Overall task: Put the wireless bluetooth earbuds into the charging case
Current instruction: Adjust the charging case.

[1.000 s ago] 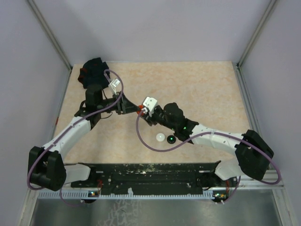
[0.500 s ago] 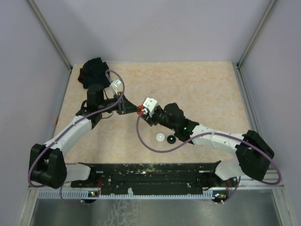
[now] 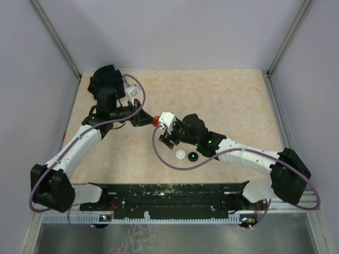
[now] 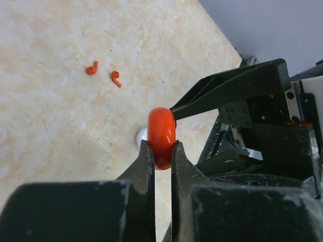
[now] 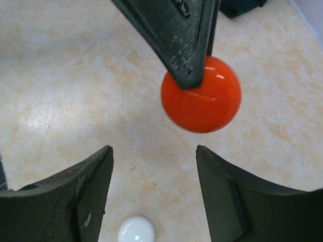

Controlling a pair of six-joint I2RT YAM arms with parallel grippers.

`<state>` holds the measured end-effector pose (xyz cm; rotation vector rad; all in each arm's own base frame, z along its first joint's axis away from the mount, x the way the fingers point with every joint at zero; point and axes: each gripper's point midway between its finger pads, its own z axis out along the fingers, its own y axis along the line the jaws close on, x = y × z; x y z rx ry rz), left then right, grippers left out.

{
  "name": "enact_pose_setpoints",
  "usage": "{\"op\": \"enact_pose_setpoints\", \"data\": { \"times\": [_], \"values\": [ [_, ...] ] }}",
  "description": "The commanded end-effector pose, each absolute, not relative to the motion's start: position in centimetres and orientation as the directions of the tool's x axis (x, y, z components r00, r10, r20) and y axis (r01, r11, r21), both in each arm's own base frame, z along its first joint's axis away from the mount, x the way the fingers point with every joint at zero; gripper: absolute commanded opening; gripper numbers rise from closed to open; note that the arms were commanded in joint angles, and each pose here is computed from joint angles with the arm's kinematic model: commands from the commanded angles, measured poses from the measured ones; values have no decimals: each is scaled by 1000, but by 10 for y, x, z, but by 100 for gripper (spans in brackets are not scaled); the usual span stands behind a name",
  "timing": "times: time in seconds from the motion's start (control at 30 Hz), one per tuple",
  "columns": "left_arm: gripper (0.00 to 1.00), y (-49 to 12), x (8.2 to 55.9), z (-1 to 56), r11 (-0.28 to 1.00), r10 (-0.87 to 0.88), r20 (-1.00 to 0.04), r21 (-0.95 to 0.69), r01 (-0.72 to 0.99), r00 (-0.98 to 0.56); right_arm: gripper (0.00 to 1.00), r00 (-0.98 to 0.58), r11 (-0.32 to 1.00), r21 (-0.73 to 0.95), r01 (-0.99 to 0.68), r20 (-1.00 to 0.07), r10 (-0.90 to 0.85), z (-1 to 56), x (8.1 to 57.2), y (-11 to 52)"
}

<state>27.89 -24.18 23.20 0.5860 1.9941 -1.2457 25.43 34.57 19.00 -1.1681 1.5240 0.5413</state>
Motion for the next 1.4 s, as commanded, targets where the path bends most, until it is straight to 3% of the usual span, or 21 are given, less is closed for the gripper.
{"op": "enact_pose_setpoints", "data": {
  "times": [0.0,0.23,0.6,0.9,1.37],
  "values": [
    [0,-235,275,243,409,153,-872,-372,833,-465,67,71,350,-173,-921,-956,-286,241,236,344],
    [0,-243,255,248,302,299,-902,-219,928,-310,66,-7,243,-25,-970,-991,-133,280,223,327],
    [0,-268,222,253,122,388,-908,-116,986,-154,56,-25,112,6,-994,-985,-170,277,205,332],
    [0,-268,212,253,59,405,-907,-105,993,-120,39,-24,41,16,-999,-976,-215,266,196,333],
    [0,-273,200,258,-6,389,-916,-104,995,-93,36,-36,-29,44,-999,-972,-232,256,188,337]
  ]
}}
